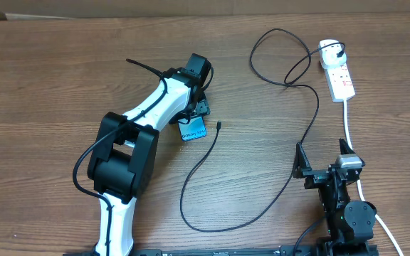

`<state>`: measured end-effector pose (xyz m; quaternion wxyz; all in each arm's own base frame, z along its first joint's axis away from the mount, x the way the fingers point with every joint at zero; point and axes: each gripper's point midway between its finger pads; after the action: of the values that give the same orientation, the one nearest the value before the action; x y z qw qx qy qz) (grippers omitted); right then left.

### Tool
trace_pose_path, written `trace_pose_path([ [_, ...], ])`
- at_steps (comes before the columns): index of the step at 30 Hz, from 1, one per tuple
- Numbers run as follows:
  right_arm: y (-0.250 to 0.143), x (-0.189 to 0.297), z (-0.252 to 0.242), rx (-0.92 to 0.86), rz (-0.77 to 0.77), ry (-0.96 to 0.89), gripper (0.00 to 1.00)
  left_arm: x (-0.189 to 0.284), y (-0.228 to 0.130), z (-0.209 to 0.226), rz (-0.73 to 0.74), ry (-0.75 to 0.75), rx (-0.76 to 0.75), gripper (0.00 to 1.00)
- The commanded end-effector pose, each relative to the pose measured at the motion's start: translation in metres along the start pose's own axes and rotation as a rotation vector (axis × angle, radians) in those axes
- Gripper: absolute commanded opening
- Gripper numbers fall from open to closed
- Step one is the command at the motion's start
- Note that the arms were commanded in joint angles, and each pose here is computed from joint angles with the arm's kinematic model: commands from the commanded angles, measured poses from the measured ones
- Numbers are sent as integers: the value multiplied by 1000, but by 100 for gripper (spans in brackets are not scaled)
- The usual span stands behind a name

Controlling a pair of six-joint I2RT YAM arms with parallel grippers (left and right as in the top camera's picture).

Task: Plug charger to phone and switch on socket
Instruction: 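Lift the phone with the left gripper and swing it upward, away from table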

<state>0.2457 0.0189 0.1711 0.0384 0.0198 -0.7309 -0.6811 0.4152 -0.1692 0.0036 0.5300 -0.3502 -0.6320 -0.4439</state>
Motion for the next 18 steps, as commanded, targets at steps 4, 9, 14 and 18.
trace_pose_path([
  [4,-1,0,0,1,-5,0,100,-5,-4,-7,52,-44,-6,72],
  [9,-1,0,0,1,-5,0,100,-5,-4,-3,63,-37,0,72],
  [14,-1,0,0,1,-5,0,100,-2,-6,-3,106,-66,17,71],
  [18,-1,0,0,1,-5,0,100,1,-4,-4,124,-89,30,72],
])
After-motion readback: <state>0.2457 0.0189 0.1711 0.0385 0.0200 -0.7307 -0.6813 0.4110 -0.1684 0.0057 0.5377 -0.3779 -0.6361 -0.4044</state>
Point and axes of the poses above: each gripper's point midway between its finger pads, its own x axis back along the fingers, its own z axis along the line the jaws close on, y = z × x, and after that the axes turned 5 degrees about x, right-handed
